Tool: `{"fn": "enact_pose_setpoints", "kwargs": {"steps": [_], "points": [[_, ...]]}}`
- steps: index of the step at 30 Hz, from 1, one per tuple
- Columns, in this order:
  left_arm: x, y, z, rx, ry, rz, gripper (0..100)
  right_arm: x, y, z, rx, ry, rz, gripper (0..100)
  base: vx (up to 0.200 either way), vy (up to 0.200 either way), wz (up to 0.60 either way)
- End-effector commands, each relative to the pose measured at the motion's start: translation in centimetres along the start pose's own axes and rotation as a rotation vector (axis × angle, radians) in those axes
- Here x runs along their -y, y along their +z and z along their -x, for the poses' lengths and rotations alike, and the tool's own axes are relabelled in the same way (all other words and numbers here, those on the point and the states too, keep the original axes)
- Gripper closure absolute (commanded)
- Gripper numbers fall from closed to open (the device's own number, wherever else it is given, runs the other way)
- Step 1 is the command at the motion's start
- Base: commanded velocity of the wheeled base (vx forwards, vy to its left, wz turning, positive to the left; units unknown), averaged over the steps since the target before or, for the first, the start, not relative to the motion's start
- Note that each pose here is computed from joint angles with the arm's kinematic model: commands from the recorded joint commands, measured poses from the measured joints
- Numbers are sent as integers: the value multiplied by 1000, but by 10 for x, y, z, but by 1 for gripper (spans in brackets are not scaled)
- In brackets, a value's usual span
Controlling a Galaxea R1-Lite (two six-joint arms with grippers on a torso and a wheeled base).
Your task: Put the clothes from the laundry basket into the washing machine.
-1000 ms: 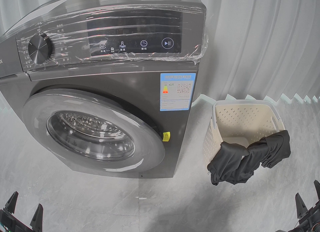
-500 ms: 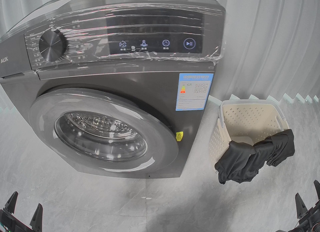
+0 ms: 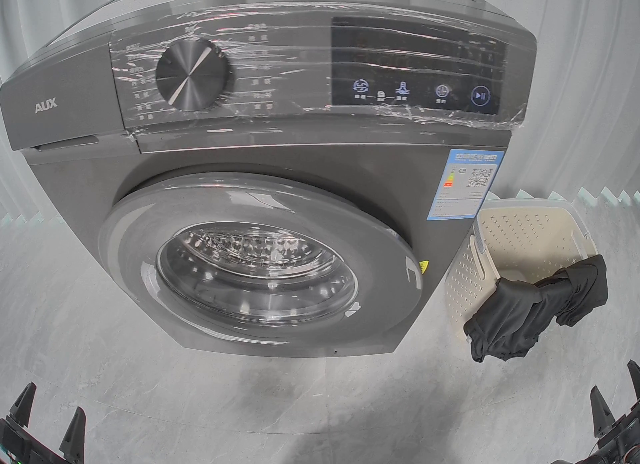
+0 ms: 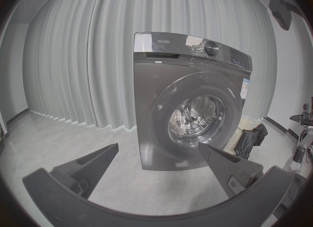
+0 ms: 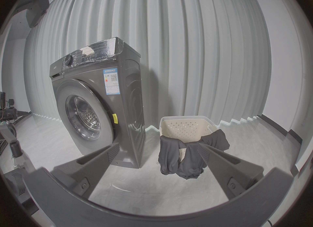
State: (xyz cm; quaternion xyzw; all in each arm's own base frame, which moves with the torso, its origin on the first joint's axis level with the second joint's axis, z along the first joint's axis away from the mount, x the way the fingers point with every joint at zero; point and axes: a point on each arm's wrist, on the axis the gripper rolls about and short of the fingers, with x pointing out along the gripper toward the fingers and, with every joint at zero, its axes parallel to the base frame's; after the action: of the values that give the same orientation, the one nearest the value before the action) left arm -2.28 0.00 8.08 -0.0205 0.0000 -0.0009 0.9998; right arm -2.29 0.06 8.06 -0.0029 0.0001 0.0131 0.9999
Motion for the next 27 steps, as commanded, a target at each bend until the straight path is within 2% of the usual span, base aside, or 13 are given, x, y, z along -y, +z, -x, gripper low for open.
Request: {"fn": "enact_pose_setpoints", "kwargs": {"steps": [1,6,18,27], "points": [[0,-5,0,0,-1,0,0,0,-5,0,-1,1,0,0,0,0,0],[0,-5,0,0,0,0,0,0,-5,0,-1,1,0,0,0,0,0],[0,-5,0,0,0,0,0,0,-5,0,-1,1,0,0,0,200,0],[0,-5,0,0,0,0,0,0,-5,0,-1,1,0,0,0,0,0]]}}
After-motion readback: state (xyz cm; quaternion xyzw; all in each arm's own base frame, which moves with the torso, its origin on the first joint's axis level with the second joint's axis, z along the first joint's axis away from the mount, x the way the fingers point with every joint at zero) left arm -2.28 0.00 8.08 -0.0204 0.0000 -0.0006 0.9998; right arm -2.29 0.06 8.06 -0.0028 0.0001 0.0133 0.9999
